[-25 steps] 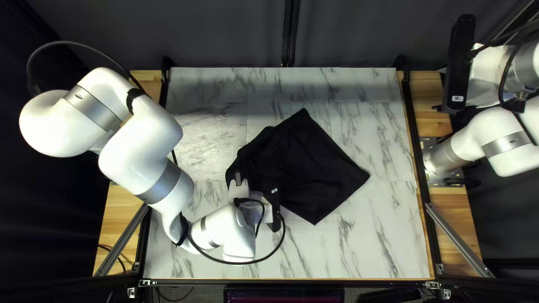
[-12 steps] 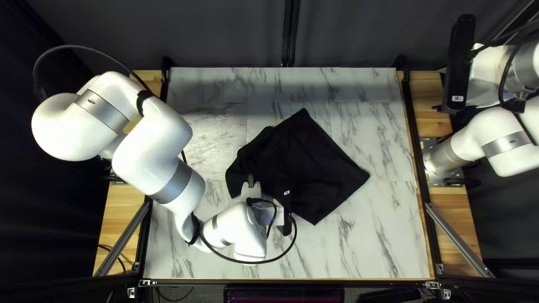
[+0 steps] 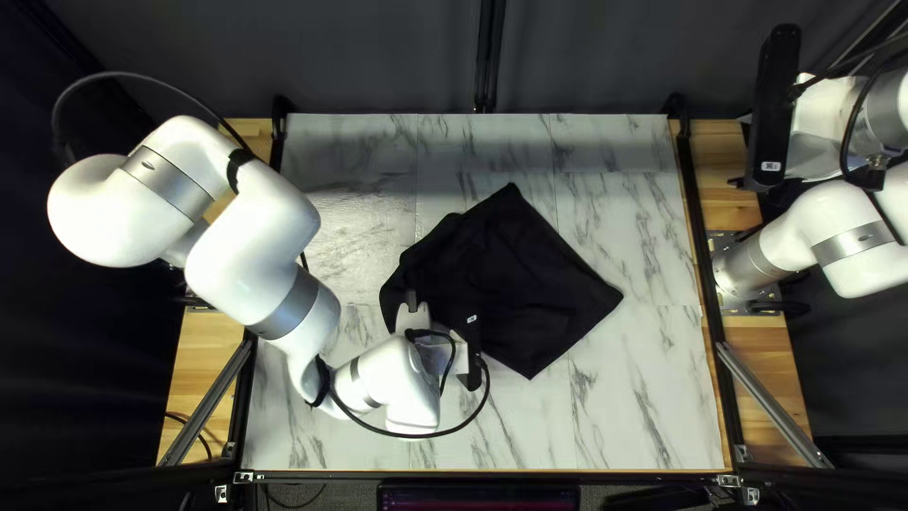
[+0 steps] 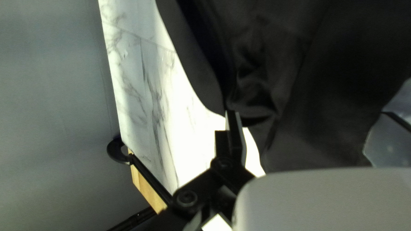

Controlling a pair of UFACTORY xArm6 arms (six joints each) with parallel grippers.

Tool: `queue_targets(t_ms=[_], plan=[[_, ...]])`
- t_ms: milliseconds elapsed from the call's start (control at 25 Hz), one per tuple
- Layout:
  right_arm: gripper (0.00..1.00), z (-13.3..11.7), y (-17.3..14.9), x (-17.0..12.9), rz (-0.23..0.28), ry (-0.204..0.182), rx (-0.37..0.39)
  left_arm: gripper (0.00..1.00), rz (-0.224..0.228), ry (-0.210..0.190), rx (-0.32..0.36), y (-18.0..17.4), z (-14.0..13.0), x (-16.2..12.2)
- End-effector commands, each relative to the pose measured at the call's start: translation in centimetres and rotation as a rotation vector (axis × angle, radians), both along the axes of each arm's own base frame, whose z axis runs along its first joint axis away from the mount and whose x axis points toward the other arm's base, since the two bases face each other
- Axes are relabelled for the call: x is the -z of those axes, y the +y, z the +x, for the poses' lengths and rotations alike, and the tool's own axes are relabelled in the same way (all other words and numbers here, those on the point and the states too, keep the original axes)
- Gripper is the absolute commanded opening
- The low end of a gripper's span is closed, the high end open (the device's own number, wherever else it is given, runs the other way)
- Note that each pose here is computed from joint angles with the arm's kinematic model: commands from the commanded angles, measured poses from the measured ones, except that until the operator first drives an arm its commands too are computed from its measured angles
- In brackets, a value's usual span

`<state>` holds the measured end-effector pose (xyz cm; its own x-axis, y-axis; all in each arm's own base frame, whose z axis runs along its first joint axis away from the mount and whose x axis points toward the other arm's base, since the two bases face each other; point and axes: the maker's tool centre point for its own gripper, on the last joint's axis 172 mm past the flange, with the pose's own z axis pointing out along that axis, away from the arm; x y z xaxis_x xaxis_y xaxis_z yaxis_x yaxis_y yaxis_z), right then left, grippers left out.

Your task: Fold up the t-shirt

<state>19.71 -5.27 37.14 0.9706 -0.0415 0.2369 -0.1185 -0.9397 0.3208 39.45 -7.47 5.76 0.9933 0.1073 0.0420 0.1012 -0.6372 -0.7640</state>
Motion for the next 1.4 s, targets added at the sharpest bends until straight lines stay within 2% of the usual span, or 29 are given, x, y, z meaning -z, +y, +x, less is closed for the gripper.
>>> queue_targets(t_ms=[40,400,720,880,1200,1320,1400], plan=[[1.00,0.0,0.0,0.0,0.000,0.000,0.000,1.00,0.007,-0.005,-0.001,0.3,0.1,-0.2],[1.00,0.0,0.0,0.0,0.000,0.000,0.000,1.00,0.025,-0.013,0.016,1.6,0.9,-1.7],[1.00,0.0,0.0,0.0,0.000,0.000,0.000,1.00,0.047,-0.013,0.037,4.3,1.2,-3.6],[1.00,0.0,0.0,0.0,0.000,0.000,0.000,1.00,0.061,-0.010,0.064,6.7,2.6,-5.5],[1.00,0.0,0.0,0.0,0.000,0.000,0.000,1.00,0.066,-0.007,0.100,12.5,5.3,-7.2],[1.00,0.0,0.0,0.0,0.000,0.000,0.000,1.00,0.069,-0.014,0.115,11.7,4.9,-8.5],[1.00,0.0,0.0,0.0,0.000,0.000,0.000,1.00,0.064,-0.024,0.126,9.5,4.3,-8.9]])
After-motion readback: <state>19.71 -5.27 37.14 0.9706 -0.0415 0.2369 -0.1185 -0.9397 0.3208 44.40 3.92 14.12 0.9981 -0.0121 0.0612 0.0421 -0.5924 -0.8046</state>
